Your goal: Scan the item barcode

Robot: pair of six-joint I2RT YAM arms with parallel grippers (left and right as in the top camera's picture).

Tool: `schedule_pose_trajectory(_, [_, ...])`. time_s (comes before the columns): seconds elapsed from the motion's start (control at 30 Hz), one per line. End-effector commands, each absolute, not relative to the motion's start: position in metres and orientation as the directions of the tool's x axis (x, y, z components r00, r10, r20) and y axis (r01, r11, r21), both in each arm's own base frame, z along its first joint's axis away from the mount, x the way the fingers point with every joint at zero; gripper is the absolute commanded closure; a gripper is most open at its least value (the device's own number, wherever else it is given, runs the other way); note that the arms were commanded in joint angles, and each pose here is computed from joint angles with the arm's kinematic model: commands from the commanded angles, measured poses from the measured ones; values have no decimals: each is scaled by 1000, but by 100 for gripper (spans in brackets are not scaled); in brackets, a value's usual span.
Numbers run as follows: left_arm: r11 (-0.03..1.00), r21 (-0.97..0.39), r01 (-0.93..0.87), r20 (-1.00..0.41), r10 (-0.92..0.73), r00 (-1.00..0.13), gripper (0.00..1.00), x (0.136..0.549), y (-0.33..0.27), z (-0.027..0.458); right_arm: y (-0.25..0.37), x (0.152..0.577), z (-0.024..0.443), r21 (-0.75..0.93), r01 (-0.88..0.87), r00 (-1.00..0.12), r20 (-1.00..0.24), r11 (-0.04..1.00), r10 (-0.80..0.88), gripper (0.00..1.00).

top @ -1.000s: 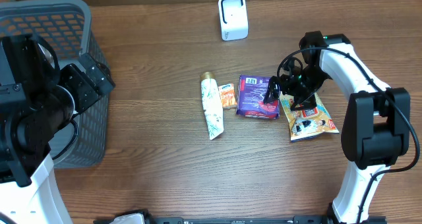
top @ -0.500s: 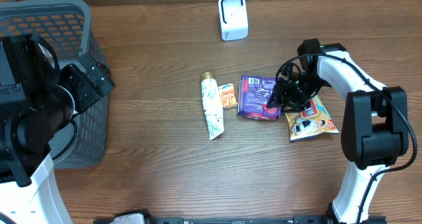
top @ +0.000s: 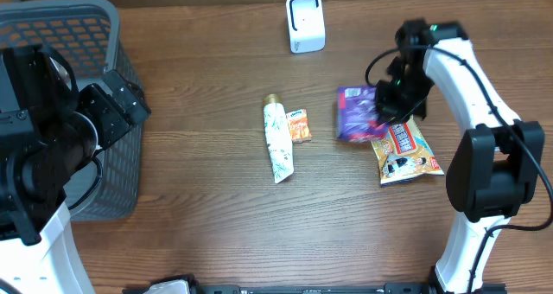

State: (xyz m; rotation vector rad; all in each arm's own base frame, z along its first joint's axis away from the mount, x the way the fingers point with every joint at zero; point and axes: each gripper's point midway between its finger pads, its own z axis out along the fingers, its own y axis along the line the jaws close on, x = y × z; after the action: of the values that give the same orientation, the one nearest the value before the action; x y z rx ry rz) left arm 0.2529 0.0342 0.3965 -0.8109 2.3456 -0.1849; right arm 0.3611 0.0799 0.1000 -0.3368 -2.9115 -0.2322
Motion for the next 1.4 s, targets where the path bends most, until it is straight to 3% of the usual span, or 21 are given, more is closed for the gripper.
schedule_pose_trajectory(0.0, [785, -335, -522, -527, -615, -586, 0, 254, 37, 398, 30, 374, 133, -172, 363, -927, 34, 916, 373, 95])
schedule_pose_trajectory(0.07, [785, -335, -522, -527, -615, -586, 0, 254, 37, 398, 15, 369, 144, -266, 403, -909, -8, 876, 416, 95])
schedule_pose_trajectory(0.3, [785, -335, -522, -527, -615, -586, 0, 254, 37, 398, 6, 364, 143, -338, 453, -884, -54, 825, 464, 93])
schedule_pose_trajectory(0.43, [785, -335, -522, -527, -615, -586, 0, 254, 37, 398, 4, 351, 131, -424, 415, -896, -38, 805, 442, 85])
schedule_pose_trajectory(0.87, [785, -335, -522, -527, -615, -586, 0, 254, 37, 398, 84, 336, 125, -477, 179, -982, -38, 860, 184, 80])
schedule_pose_trajectory(1.17, [785, -335, -522, -527, -615, -586, 0, 254, 37, 398, 140, 314, 120, -424, 59, -998, 0, 904, 66, 78])
schedule_pose_trajectory(1.23, [785, -335, -522, -527, -615, -586, 0, 254, 37, 398, 151, 312, 119, -417, 37, -999, -7, 908, 37, 70])
schedule_pose_trajectory(1.3, [785, -335, -522, -527, -615, -587, 0, 254, 37, 398, 155, 312, 119, -414, 28, -1000, -18, 910, 23, 69])
schedule_pose_trajectory(1.37, [785, -335, -522, -527, -615, -586, 0, 254, 37, 398, 156, 314, 121, -410, 28, -1000, -23, 912, 20, 44])
